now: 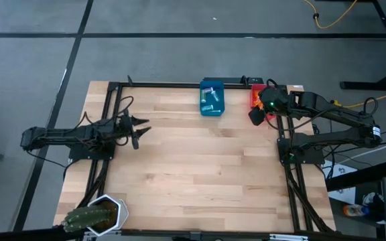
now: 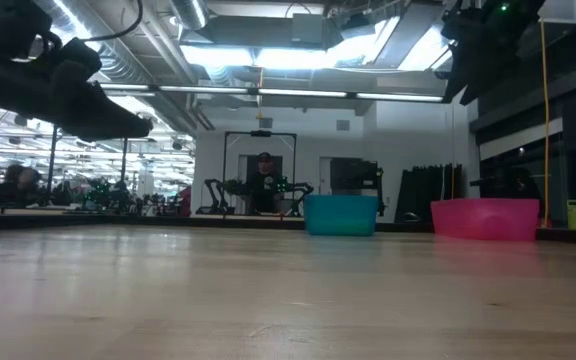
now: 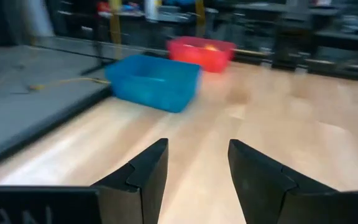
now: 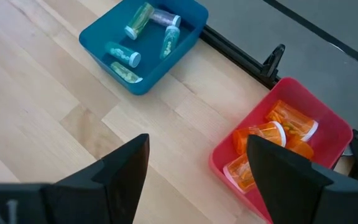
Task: Pick and place medicine bottles into bin by pill shape (circle, oval)
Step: Return to Home Position
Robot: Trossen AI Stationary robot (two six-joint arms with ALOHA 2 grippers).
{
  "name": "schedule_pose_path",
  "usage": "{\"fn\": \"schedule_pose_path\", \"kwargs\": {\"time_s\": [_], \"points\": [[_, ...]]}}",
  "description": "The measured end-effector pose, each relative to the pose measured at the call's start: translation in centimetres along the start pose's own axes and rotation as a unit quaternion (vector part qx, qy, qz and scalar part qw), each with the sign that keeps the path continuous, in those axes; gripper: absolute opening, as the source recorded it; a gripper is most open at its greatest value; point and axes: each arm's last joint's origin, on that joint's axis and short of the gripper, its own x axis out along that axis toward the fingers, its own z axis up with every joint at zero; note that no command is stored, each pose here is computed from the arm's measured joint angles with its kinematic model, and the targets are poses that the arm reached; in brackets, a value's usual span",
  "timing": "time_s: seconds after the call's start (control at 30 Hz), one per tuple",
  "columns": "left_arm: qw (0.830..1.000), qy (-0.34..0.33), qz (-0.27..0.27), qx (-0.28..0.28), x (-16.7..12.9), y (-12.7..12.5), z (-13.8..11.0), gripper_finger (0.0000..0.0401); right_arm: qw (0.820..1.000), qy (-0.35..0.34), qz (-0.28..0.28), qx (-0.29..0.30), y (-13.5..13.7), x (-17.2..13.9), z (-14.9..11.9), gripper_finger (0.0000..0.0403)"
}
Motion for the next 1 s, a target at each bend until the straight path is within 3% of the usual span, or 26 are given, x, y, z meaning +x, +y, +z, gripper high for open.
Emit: {"fn": "schedule_pose_path", "kwargs": {"time_s": [0.3,0.47,1.0], "points": [[0.995,0.024,-0.096,-0.011,-0.06,-0.54,-0.29,0.0163,1.0,0.008,-0.004,-0.003,-0.08,0.0,-0.17,0.0271],[0.995,0.022,-0.099,0.015,-0.06,-0.55,-0.31,0.0163,1.0,0.01,-0.004,-0.003,-0.09,0.0,-0.2,0.0271],[0.995,0.021,-0.097,0.025,-0.06,-0.54,-0.3,0.0163,1.0,0.006,-0.013,0.008,-0.15,0.0,-0.19,0.0271]]}}
